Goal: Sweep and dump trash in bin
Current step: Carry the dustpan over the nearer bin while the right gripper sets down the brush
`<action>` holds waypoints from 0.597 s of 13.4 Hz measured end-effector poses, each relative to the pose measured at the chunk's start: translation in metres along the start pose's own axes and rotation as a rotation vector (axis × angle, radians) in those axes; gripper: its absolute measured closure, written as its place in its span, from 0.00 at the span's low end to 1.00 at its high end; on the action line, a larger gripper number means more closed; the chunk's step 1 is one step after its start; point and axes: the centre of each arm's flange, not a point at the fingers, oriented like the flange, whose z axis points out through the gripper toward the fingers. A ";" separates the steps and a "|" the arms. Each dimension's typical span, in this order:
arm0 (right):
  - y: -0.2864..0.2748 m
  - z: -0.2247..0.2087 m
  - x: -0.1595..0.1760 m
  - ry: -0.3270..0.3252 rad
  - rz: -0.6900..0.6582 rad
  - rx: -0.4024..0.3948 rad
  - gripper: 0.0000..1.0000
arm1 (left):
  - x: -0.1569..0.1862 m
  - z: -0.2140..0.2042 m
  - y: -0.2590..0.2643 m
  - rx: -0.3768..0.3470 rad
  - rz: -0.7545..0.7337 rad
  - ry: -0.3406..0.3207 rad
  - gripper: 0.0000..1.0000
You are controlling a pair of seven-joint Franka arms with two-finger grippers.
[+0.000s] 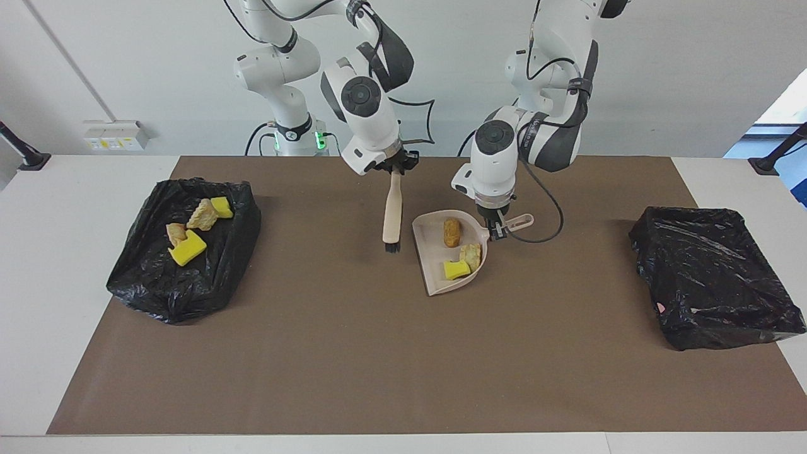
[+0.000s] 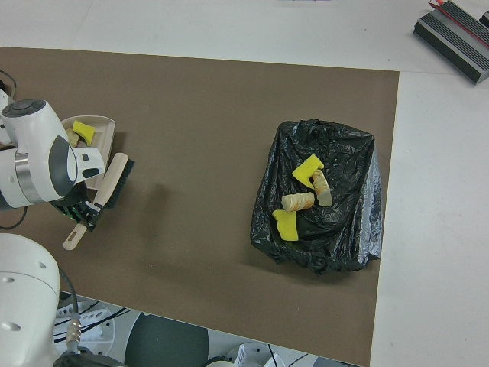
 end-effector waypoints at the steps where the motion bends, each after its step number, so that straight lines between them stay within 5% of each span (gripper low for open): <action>1: -0.001 0.009 -0.009 0.002 -0.013 -0.010 0.74 | -0.017 -0.008 -0.005 0.014 0.012 -0.001 0.68; 8: -0.011 0.084 -0.038 0.038 -0.032 -0.048 0.74 | -0.134 -0.026 -0.029 0.022 0.011 -0.015 0.68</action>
